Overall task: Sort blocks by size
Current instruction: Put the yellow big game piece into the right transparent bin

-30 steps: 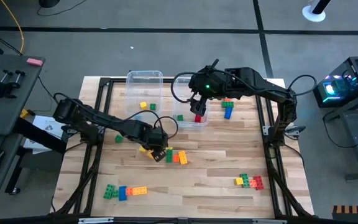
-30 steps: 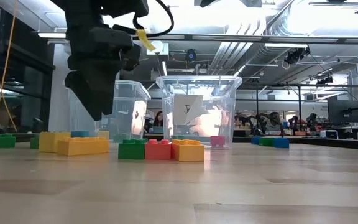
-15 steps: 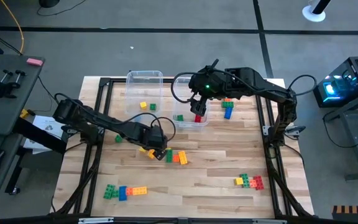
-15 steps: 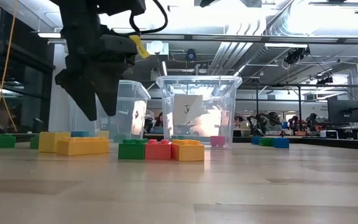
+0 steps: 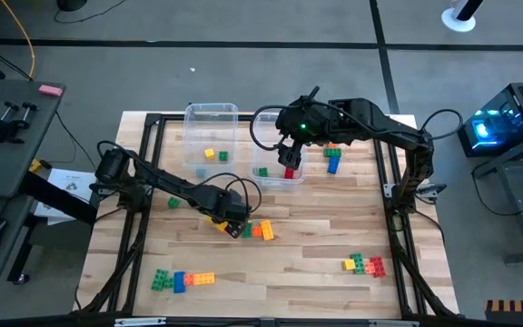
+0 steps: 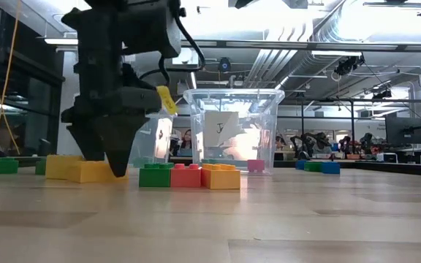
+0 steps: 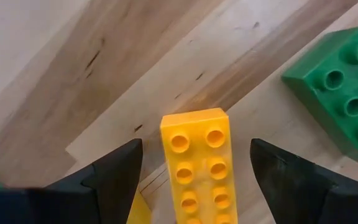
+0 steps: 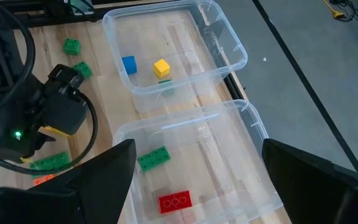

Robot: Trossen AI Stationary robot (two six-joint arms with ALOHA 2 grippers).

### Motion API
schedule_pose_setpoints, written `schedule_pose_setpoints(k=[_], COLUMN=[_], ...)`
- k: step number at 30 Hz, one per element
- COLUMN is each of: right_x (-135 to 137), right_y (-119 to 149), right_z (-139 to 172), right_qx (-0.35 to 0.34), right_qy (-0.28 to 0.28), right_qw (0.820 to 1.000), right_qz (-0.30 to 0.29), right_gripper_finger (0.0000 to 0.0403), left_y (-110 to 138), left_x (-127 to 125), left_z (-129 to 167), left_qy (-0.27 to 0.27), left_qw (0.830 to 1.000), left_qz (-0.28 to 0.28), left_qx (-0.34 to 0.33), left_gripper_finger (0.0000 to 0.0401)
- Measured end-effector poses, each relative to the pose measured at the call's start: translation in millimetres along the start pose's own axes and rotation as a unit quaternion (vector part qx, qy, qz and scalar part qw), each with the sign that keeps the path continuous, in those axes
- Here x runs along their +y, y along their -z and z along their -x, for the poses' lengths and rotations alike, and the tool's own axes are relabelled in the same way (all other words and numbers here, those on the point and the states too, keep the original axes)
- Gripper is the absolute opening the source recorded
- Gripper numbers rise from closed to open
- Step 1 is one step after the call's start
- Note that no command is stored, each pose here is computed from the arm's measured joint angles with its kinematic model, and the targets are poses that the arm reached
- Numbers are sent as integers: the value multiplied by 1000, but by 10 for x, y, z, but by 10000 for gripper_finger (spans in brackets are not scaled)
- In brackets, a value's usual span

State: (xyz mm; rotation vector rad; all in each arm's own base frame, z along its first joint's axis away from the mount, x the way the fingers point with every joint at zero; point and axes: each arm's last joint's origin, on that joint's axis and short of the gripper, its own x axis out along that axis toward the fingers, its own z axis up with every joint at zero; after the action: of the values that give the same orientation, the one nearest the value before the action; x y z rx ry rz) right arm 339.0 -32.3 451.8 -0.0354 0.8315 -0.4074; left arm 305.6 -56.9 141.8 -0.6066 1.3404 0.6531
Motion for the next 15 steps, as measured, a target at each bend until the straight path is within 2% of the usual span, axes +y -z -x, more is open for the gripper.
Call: schedule_pose_setpoints(k=[4,6,10,13,15], right_x=[-1,-1,-1,-1,-1], right_y=[0,0,0,1,1], right_z=[0,0,0,0,0], right_qx=[0,0,0,0,0], right_qy=[0,0,0,0,0], right_qw=[1000,1000,1000,1000,1000], right_qz=[-2,-3,-3,-5,-7], right_gripper_finger=[346,346,346,346,346], left_y=[-5,-7,-13,-38,-87], left_x=[-40,-46,-57,-33,21], left_z=[-44,-58,-35,45,220], left_qy=[12,13,23,36,57], left_qw=[999,999,998,997,996], left_qz=[-32,-36,-56,-73,-71], left_qx=[-1,0,-1,-9,-27], left_gripper_finger=[252,211,99,93,93])
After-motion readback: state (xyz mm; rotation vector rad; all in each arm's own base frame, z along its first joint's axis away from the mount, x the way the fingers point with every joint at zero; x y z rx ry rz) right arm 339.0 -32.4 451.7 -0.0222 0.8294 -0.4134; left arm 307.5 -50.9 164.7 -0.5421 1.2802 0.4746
